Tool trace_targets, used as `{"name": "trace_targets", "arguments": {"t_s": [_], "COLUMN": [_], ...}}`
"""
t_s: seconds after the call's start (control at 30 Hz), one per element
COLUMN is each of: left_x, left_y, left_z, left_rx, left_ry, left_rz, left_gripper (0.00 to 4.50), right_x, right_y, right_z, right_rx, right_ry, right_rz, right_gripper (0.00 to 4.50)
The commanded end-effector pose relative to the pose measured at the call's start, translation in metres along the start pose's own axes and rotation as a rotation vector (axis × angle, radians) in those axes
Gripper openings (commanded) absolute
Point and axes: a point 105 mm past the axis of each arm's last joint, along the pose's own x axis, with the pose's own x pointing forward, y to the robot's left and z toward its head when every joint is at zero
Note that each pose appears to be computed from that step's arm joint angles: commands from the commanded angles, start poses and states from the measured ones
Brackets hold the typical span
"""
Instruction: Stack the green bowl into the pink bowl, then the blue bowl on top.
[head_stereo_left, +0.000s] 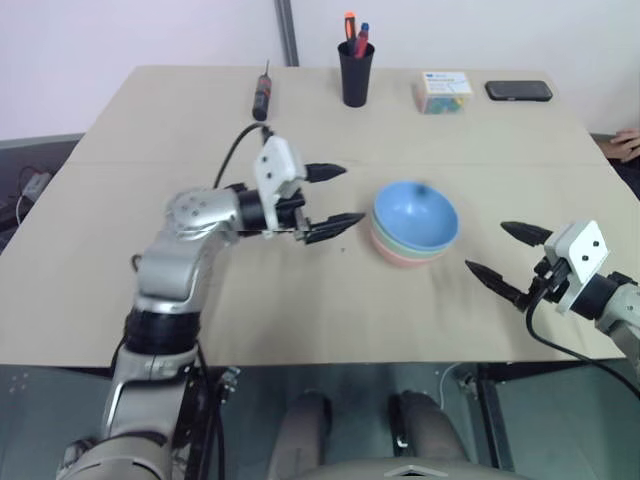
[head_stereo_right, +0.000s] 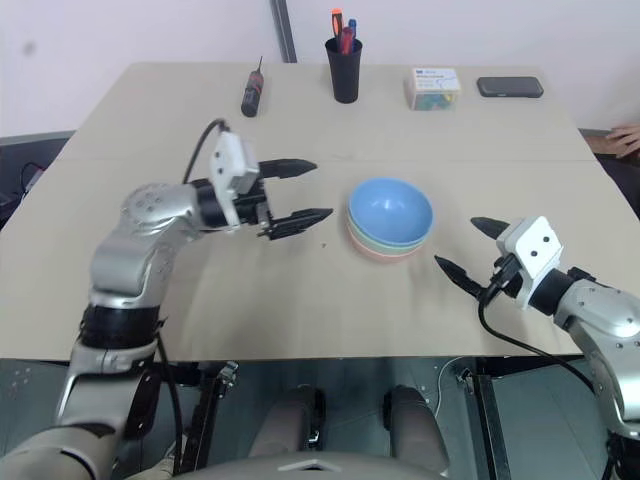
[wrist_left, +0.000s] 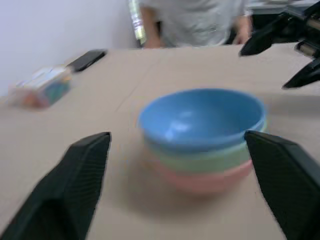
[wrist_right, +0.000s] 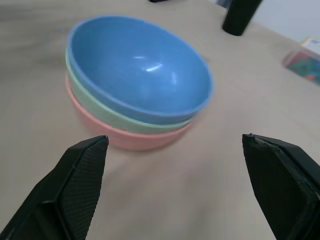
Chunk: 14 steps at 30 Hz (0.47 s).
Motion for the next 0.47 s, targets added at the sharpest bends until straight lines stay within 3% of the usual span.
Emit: {"name": "trace_targets", "arguments": {"t_s": [0.03, 0.3, 0.47], "left_x": [-0.027, -0.100, -0.116], "left_y": [-0.001, -0.025, -0.035], "left_z": [-0.001, -0.020, -0.027], "left_rx": [-0.020, -0.113, -0.171], "left_ry": [0.003, 0.130, 0.176], "left_rz": [0.117, 0.174, 0.161], "left_gripper": [4.44, 4.44, 4.44], "right_x": [-0.008, -0.052, -0.060], "right_y": [-0.007, -0.027, -0.032], "right_z": [0.003, 0.002, 0.003], "right_rx": [-0.012, -0.022, -0.030], "right_ry": [-0.011, 0.083, 0.107], "right_rz": [0.043, 0.059, 0.061], "right_gripper": [4.50, 4.50, 4.50]}}
